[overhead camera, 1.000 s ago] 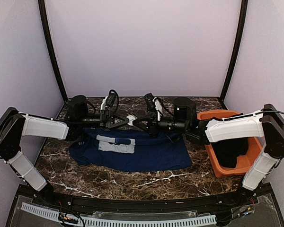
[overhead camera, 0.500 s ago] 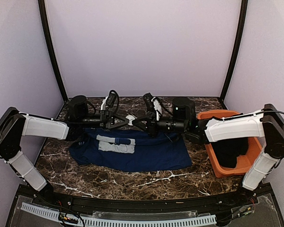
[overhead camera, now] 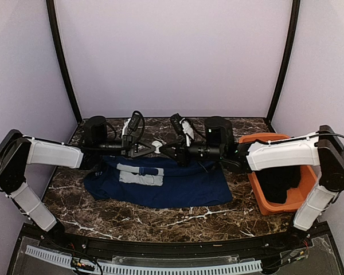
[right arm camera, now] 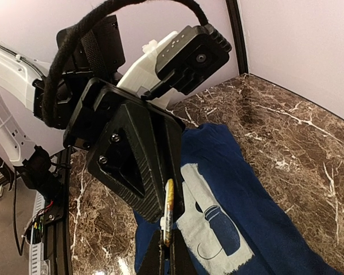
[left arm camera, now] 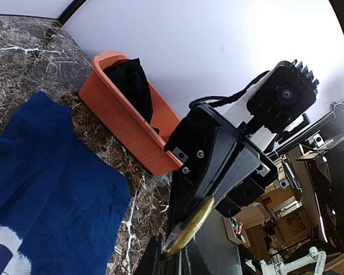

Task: Pin the brooch onto the clothing
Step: Open the brooch.

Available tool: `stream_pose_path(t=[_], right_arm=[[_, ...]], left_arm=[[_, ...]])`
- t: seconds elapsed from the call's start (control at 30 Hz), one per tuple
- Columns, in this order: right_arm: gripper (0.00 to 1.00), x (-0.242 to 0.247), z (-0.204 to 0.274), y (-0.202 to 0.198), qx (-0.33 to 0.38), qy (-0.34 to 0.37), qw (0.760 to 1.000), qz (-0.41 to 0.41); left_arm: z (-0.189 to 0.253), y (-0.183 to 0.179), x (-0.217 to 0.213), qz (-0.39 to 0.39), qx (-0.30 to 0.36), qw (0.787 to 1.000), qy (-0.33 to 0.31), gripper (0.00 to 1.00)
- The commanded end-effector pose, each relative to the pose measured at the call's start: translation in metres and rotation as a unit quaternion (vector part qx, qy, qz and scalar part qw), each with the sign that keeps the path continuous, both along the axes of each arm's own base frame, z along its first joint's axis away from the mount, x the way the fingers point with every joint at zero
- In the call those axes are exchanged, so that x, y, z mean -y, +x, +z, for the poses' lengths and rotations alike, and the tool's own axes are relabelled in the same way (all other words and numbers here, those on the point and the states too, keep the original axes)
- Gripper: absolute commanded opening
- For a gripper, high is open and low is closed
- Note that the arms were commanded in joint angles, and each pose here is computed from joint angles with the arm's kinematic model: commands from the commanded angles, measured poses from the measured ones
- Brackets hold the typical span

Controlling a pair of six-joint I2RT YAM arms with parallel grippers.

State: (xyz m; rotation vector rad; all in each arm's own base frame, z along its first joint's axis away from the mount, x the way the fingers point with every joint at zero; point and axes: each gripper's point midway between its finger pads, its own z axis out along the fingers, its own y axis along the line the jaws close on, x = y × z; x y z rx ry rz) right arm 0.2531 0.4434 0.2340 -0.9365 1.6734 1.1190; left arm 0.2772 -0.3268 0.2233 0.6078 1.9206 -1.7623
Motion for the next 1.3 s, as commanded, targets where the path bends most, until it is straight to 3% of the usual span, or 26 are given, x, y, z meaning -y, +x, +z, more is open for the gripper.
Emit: stream_pose_path(t=[0.0, 0.33, 0.7, 0.8, 0.97, 1.17, 1.27], right_arm=[[0.0, -0.02, 0.022, -0.012, 0.036, 0.022, 0.999, 0.025], [0.0, -0.04, 0.02, -0.017, 0.023, 0.023, 0.999, 0.035], [0.0, -0.045, 0.019, -0.009, 0.01, 0.029, 0.999, 0.023], [0.0, -0.051, 0.023, -0.016, 0.006, 0.037, 0.998, 0.05], [0.0, -0.058, 0.02, -0.017, -0.008, 0.038, 0.997, 0.06], [0.0, -0.06, 0.017, -0.011, -0.014, 0.033, 0.998, 0.047], [0.0, -0.058, 0.015, -0.01, -0.014, 0.027, 0.999, 0.041]], left_arm=[[-0.011, 0.002, 0.001, 0.009, -0.019, 0.999, 0.03, 0.02], [-0.021, 0.004, -0.001, 0.023, -0.021, 0.998, 0.06, 0.01], [-0.012, -0.003, 0.002, -0.002, -0.017, 0.999, 0.038, 0.02], [-0.018, 0.0, 0.0, 0.012, -0.011, 0.998, 0.057, 0.12], [-0.018, -0.001, 0.0, 0.015, 0.0, 0.997, 0.072, 0.11], [-0.017, -0.007, 0.003, 0.002, 0.009, 0.997, 0.077, 0.28], [-0.012, -0.01, 0.003, -0.004, 0.017, 0.997, 0.07, 0.31]])
